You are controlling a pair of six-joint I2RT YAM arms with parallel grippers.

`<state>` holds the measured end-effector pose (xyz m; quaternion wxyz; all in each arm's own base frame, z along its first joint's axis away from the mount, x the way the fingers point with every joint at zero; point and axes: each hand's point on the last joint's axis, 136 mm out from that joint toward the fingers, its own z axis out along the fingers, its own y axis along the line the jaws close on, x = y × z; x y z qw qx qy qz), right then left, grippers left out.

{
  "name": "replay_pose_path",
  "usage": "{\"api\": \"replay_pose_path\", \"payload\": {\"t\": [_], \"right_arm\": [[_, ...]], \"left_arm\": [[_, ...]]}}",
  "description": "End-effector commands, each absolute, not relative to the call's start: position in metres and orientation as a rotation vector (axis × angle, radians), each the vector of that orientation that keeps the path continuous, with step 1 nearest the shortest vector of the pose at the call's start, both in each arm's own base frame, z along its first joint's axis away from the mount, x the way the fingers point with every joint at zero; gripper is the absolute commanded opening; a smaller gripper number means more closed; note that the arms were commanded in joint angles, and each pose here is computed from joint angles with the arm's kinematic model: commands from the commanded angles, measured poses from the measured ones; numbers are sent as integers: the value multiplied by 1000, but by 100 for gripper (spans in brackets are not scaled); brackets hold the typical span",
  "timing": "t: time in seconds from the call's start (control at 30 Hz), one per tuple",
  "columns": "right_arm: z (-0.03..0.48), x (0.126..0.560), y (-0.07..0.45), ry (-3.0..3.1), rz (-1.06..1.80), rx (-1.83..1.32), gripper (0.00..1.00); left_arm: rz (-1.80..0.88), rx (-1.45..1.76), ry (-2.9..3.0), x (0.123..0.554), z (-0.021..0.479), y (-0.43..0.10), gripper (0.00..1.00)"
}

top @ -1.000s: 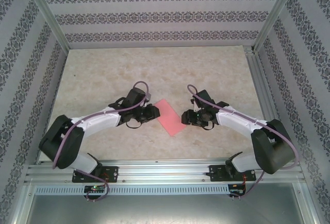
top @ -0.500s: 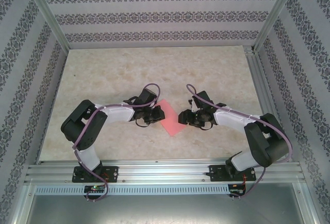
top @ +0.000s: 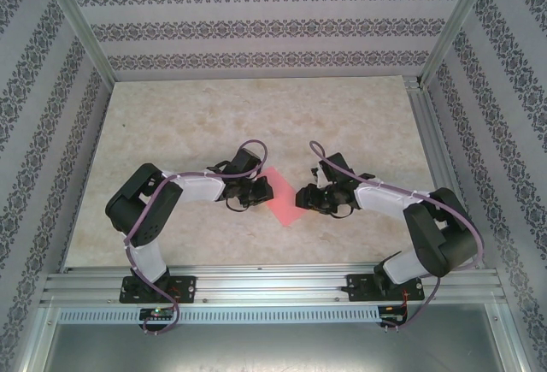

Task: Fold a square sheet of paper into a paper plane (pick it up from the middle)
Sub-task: Turn over the paper at the center of the table, then third fold the triangle at the center of the table.

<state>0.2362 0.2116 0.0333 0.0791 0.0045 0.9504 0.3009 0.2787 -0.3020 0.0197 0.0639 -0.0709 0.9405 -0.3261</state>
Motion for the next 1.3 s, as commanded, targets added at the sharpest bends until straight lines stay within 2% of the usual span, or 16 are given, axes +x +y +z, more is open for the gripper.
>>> {"api": "replay_pose_path", "payload": {"t": [0.0, 0.17, 0.37, 0.57, 1.03, 1.13, 1.27], "right_arm": [[59, 243, 222, 2788, 956, -38, 44], [73, 241, 235, 2752, 1006, -85, 48], [84, 248, 256, 2685, 1162, -98, 48], [87, 252, 260, 2627, 1218, -44, 52], [74, 251, 271, 2602, 1358, -13, 54], [70, 251, 270, 2606, 1354, -6, 54], [67, 252, 269, 2603, 1361, 14, 54]], "left_arm": [[-997, -159, 2797, 285, 28, -309, 13], [-1014, -160, 2786, 287, 31, -311, 13], [-1099, -197, 2762, 288, 37, -319, 15], [-1215, -264, 2718, 288, 48, -326, 26], [-1401, -364, 2646, 283, 60, -333, 45], [-1450, -368, 2640, 280, 62, -337, 45], [-1495, -362, 2626, 277, 67, -338, 41]]}}
